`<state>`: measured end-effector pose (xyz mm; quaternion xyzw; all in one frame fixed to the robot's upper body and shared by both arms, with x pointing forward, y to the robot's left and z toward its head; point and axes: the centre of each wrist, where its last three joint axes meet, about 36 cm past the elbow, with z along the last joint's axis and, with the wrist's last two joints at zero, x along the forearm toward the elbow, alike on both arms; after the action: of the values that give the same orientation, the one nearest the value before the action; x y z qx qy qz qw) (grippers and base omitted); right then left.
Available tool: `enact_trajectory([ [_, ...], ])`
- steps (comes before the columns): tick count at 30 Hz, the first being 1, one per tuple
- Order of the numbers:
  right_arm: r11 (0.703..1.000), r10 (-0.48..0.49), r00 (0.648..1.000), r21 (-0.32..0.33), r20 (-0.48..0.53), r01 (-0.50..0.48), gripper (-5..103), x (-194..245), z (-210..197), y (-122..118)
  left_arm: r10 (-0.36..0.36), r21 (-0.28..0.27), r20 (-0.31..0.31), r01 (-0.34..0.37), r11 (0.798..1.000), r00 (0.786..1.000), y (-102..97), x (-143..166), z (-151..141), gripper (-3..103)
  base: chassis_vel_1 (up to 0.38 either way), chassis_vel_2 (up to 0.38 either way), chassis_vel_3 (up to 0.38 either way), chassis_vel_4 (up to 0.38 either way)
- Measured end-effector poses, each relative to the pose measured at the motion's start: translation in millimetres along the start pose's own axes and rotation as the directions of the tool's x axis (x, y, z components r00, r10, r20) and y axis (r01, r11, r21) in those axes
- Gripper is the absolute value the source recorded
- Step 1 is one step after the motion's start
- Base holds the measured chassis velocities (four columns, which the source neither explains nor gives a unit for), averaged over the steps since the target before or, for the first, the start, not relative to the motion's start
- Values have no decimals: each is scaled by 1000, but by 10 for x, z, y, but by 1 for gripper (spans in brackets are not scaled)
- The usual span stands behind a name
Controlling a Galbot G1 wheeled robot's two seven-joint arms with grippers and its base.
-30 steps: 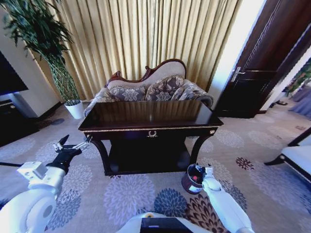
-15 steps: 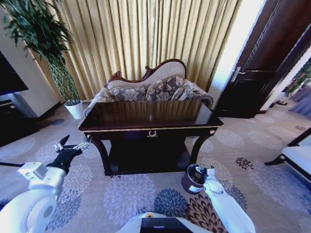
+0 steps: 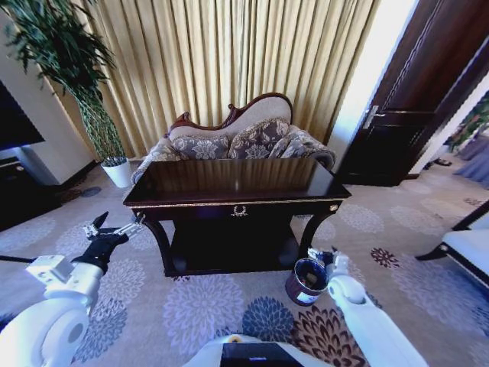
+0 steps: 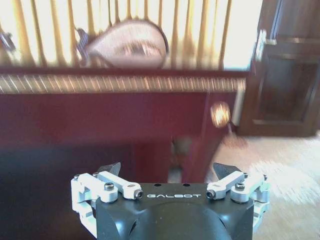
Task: Move to the front of the table and place the trash on the table into the trash bin.
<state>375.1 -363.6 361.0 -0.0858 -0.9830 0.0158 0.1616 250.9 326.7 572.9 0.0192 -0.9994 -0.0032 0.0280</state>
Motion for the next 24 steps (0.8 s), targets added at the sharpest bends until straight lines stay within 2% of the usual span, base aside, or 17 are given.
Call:
enact_trajectory([
  [1, 1000, -23, 998, -9, 50, 24, 100, 141, -247, 42, 0, 1, 6, 0, 1000, 1000, 0, -5, -6, 100, 0, 0, 0, 0],
  [2, 1000, -23, 998, -9, 50, 24, 100, 141, -247, 42, 0, 1, 6, 0, 1000, 1000, 0, -5, -6, 100, 0, 0, 0, 0],
  [5, 997, -78, 988, -2, 135, 79, 100, 543, -717, 144, 0, 5, 21, 0, 1000, 1000, -3, -18, -22, 100, 0, 0, 0, 0],
  [6, 997, -78, 988, -2, 135, 79, 100, 543, -717, 144, 0, 5, 21, 0, 1000, 1000, -3, -18, -22, 100, 0, 0, 0, 0],
  [13, 992, -129, 969, 31, 210, 126, 100, 1321, -1212, 356, 4, 9, 34, -4, 1000, 999, -7, -29, -32, 100, 0, 0, 0, 0],
  [24, 988, -151, 960, 13, 237, 152, 100, 1651, -1464, 473, 13, -5, 47, -13, 1000, 999, 3, -51, -74, 100, 0, 0, 0, 0],
])
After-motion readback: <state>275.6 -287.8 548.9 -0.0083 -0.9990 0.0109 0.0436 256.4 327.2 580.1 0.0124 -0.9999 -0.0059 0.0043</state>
